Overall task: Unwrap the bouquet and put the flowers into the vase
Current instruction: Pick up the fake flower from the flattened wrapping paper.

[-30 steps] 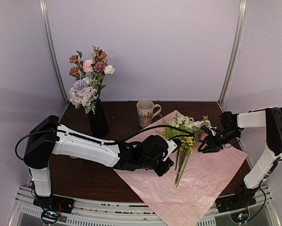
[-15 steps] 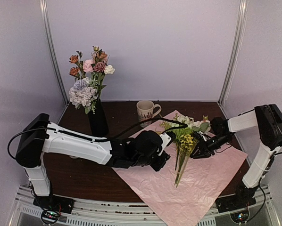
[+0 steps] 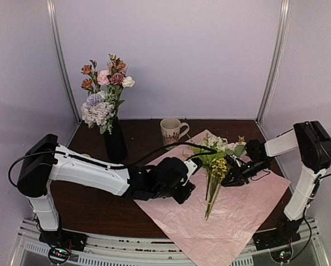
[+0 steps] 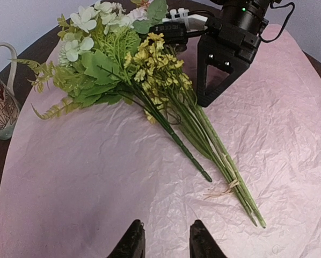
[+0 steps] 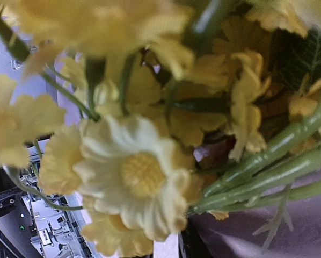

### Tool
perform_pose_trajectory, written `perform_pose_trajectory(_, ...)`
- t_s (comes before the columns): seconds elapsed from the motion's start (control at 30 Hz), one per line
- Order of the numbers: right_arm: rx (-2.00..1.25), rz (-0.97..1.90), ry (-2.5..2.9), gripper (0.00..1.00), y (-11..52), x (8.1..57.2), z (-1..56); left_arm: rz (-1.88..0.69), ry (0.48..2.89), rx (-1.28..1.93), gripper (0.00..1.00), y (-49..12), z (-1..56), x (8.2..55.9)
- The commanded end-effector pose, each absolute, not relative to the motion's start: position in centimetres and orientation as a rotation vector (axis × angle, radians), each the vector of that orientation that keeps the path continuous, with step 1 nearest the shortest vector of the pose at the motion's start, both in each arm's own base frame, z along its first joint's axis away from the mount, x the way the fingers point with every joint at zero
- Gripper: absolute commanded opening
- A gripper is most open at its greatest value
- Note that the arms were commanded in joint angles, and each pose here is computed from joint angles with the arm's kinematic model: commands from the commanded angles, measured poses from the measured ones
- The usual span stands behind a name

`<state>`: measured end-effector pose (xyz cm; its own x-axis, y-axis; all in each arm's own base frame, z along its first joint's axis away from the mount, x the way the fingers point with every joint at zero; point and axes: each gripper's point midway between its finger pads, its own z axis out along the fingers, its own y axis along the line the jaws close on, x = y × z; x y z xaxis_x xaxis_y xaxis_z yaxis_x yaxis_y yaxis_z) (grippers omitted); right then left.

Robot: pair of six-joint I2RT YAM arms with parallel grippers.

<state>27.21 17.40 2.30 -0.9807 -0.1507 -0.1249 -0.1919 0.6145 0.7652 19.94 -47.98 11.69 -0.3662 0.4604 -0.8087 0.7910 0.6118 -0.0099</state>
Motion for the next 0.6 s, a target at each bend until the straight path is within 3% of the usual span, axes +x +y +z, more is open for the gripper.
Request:
perform_pose_trajectory(0.0, -0.301, 1.369, 2.737, 0.18, 18.0, 28.1, 2.4, -0.548, 1.981, 0.908, 0.32, -47.9, 13.9, 20.8)
perform_pose_trajectory(0.23, -0.256, 1.414, 2.664, 0.16, 18.4, 29.2, 2.7, -0.541, 1.984, 0.909, 0.32, -47.7, 13.8, 20.7)
perform_pose_trajectory(0.43, -0.215, 1.416, 2.662, 0.25, 18.3, 29.7, 2.4, -0.533, 1.988, 0.913, 0.32, -47.6, 13.5, 20.7)
perform_pose_trajectory(0.57, -0.194, 1.425, 2.659, 0.13, 18.1, 30.0, 2.4, -0.536, 1.988, 0.910, 0.32, -47.6, 13.4, 20.7)
